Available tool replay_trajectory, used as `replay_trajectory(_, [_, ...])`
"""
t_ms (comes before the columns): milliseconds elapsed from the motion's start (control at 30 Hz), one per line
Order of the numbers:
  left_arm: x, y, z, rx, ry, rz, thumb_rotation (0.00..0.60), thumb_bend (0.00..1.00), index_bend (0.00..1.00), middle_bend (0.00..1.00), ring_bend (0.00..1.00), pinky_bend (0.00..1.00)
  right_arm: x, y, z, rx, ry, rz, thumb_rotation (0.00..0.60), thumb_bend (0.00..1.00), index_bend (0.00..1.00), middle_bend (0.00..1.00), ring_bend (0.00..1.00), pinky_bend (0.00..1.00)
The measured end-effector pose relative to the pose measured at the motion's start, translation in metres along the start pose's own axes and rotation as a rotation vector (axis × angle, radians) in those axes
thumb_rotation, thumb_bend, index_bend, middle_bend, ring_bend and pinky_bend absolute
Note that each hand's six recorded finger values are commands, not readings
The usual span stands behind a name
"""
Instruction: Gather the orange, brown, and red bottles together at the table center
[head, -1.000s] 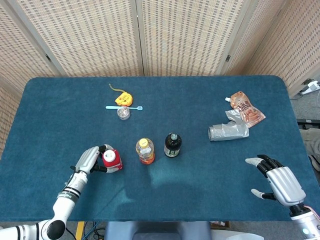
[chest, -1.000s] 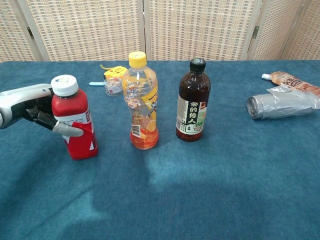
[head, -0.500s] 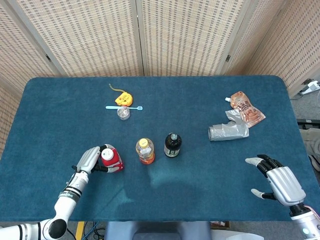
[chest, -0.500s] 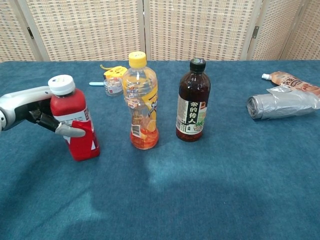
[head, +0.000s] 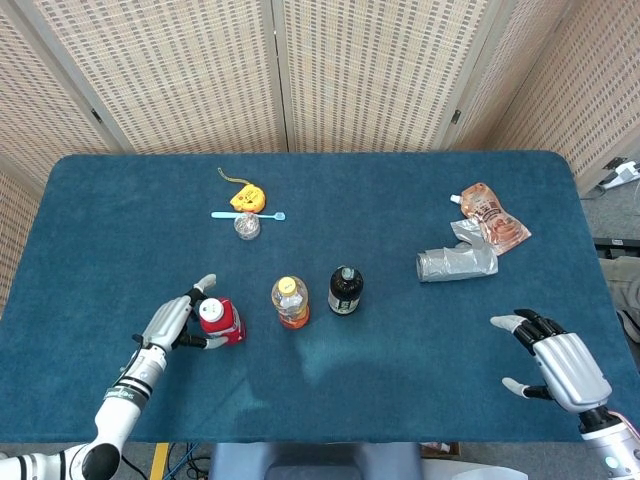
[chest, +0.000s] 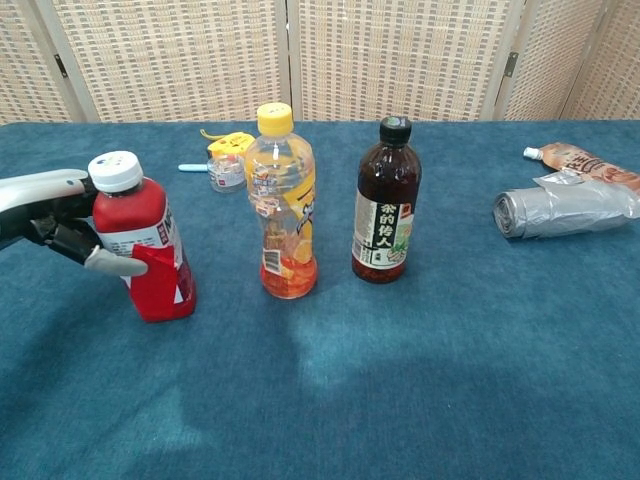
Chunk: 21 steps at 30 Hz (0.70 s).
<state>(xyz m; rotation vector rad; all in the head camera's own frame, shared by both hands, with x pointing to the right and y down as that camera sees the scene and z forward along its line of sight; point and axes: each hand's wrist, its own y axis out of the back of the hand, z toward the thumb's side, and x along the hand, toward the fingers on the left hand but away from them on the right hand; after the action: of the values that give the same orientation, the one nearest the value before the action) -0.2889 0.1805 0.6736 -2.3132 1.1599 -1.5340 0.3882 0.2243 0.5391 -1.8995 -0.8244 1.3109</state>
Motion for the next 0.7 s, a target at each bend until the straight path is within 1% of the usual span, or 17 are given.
replay_trajectory(167, [-0.011, 0.008, -0.007, 0.027, 0.012, 0.006, 0.600, 0.02, 0.00, 0.09, 0.18, 0.38, 0.000, -0.001, 0.000, 0.005, -0.003, 0.005, 0.600, 0.00, 0.25, 0.29, 0.16, 0.32])
replay_trajectory(367, [-0.025, 0.019, -0.018, 0.077, 0.014, 0.043, 0.600, 0.02, 0.00, 0.09, 0.17, 0.37, -0.001, -0.003, -0.003, 0.022, -0.019, 0.011, 0.600, 0.00, 0.25, 0.29, 0.16, 0.32])
replay_trajectory(467, [-0.033, 0.026, -0.024, 0.122, 0.007, 0.079, 0.600, 0.02, 0.00, 0.09, 0.17, 0.37, -0.002, -0.004, -0.006, 0.036, -0.033, 0.016, 0.600, 0.00, 0.25, 0.29, 0.16, 0.32])
replay_trajectory(700, [-0.059, 0.045, -0.040, 0.285, -0.012, 0.199, 0.600, 0.02, 0.02, 0.09, 0.16, 0.36, -0.004, -0.003, -0.013, 0.081, -0.076, 0.027, 0.600, 0.00, 0.25, 0.29, 0.16, 0.32])
